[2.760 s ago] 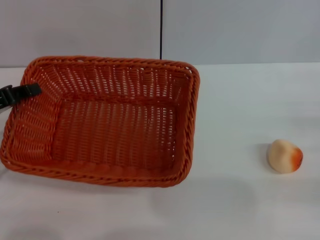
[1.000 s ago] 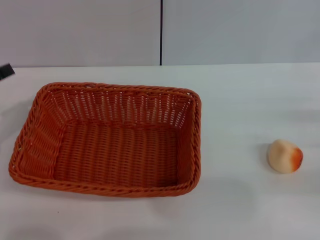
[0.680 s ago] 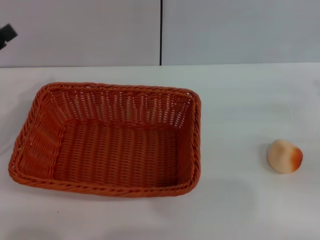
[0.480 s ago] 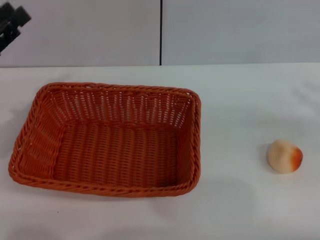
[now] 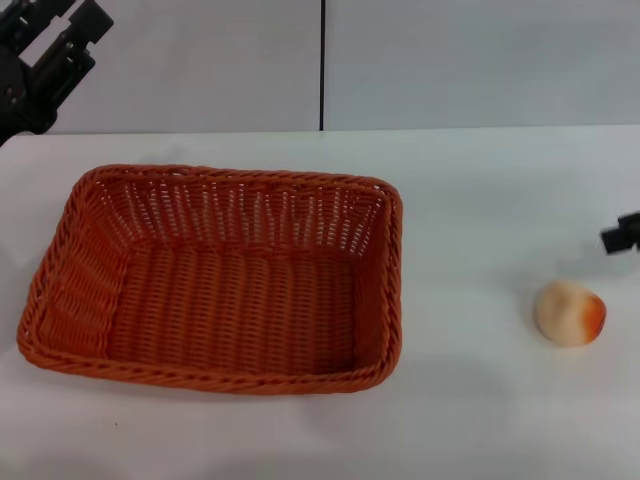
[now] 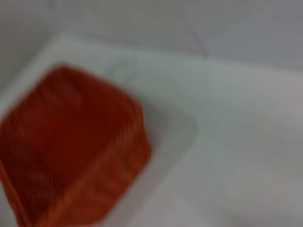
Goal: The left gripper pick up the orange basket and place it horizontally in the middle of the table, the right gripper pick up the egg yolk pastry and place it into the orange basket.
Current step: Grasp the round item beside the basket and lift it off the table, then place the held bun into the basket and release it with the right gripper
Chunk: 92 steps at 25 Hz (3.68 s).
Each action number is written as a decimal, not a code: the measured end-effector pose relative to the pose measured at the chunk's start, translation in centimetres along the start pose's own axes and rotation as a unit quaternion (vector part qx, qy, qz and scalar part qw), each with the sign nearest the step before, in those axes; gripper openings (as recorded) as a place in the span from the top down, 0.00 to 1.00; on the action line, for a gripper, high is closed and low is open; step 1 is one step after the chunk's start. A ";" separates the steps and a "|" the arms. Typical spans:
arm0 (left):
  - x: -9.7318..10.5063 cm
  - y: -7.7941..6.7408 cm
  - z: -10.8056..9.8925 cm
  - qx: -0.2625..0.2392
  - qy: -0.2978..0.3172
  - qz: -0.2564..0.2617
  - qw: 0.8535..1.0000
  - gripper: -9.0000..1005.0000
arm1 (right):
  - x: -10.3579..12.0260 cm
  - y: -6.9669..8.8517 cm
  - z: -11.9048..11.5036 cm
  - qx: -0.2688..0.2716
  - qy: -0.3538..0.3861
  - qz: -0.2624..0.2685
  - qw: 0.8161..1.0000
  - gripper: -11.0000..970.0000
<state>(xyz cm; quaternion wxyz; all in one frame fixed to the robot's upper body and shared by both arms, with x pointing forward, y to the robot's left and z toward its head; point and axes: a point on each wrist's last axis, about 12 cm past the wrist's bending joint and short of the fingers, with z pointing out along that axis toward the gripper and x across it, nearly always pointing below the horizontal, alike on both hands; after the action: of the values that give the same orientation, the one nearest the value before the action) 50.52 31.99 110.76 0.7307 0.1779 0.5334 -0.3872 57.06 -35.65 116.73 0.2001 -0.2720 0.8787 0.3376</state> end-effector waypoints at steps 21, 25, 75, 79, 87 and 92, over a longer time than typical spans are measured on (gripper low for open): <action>1.2 -0.5 0.4 -0.003 -0.004 -0.028 1.000 0.45 | -2.0 1.9 6.8 0.050 0.186 -0.085 0.978 0.41; 1.3 -0.5 0.3 -0.005 -0.004 -0.031 0.999 0.45 | -1.9 2.0 7.4 0.058 0.202 -0.087 0.974 0.42; 1.4 -0.8 0.2 0.004 -0.008 -0.053 0.999 0.45 | -4.1 7.4 0.6 -0.091 -0.317 -0.212 0.920 0.87; 1.4 -0.8 0.3 0.005 -0.008 -0.052 0.999 0.45 | -4.9 8.2 3.6 -0.171 -0.333 -0.219 0.901 0.89; 1.4 -0.7 0.5 0.004 -0.008 -0.051 0.999 0.45 | -6.5 9.9 10.1 -0.247 -0.276 -0.237 0.898 0.91; 1.4 -0.7 0.5 0.004 -0.008 -0.051 0.999 0.45 | -7.0 11.1 12.9 -0.247 -0.219 -0.249 0.910 0.92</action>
<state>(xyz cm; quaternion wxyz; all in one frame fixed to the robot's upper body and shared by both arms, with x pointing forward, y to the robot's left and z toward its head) 50.49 30.71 109.77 0.7134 0.1499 0.5346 -0.4275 57.87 -17.23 116.91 0.3915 -0.4420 0.6050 0.5342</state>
